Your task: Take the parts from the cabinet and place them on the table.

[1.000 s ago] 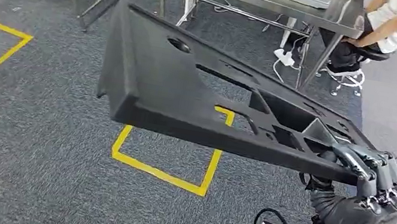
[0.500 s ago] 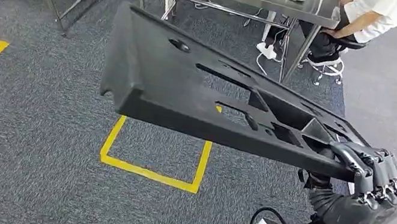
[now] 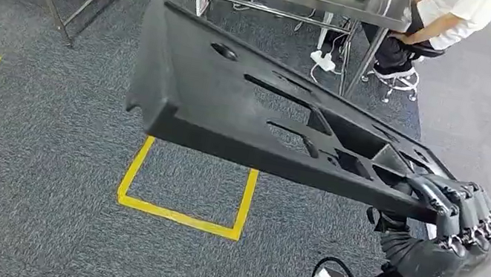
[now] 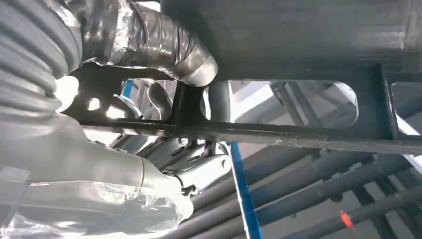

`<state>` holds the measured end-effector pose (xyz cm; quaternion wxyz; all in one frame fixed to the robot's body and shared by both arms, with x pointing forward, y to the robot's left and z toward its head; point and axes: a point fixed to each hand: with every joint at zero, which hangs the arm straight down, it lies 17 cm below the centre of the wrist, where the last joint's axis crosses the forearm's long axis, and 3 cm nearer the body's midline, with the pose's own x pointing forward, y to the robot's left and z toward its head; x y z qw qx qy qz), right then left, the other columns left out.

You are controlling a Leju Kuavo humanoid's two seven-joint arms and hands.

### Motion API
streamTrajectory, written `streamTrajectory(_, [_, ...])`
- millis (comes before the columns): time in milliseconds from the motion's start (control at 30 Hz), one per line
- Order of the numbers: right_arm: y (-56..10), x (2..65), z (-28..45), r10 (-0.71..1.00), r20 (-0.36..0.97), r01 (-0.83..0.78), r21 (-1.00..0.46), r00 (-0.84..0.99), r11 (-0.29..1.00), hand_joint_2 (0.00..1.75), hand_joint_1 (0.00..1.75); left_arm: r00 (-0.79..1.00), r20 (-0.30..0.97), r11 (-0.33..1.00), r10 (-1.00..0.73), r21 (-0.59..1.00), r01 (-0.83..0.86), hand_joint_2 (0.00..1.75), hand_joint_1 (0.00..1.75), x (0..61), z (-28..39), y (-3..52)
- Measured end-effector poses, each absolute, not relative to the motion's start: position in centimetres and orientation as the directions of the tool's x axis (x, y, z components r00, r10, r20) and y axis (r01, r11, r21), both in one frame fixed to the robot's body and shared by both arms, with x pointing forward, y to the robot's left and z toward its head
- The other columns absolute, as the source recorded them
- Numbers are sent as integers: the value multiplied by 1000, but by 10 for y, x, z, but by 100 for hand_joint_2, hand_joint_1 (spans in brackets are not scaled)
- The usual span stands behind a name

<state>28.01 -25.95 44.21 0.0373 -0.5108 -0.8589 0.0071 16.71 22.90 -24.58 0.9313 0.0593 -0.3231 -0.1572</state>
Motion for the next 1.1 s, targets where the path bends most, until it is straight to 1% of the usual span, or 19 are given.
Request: streamTrajectory(1100, [-259,282,443,878,55,877,-49,-475,477,175,175,737,591,945,-327,195,263,175,0,166,-245,224])
